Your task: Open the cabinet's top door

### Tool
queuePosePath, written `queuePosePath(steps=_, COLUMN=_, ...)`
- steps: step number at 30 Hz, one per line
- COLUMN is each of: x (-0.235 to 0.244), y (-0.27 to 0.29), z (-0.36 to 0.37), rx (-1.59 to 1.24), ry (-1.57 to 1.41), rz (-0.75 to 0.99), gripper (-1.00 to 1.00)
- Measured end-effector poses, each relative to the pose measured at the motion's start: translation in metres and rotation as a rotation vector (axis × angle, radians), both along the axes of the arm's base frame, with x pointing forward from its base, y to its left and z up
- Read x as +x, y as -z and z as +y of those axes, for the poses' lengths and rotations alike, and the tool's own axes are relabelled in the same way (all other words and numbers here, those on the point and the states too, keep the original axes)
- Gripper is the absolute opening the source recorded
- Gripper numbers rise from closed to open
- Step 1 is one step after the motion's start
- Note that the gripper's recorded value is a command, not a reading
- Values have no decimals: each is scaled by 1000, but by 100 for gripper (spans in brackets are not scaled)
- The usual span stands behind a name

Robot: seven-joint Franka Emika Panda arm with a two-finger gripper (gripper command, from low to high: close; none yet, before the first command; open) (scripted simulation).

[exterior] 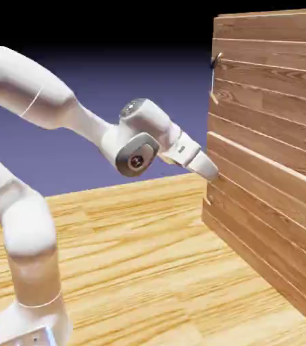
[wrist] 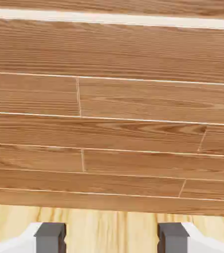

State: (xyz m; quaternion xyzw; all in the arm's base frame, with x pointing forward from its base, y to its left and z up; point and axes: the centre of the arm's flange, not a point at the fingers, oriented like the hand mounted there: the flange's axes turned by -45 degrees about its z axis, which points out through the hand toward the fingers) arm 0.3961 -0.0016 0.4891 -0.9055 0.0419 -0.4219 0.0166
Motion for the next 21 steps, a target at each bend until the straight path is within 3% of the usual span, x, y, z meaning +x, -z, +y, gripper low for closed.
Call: queuePosePath(steps=21, x=-2, y=-191, z=13, rx=878, ry=522, rz=-538, gripper=0)
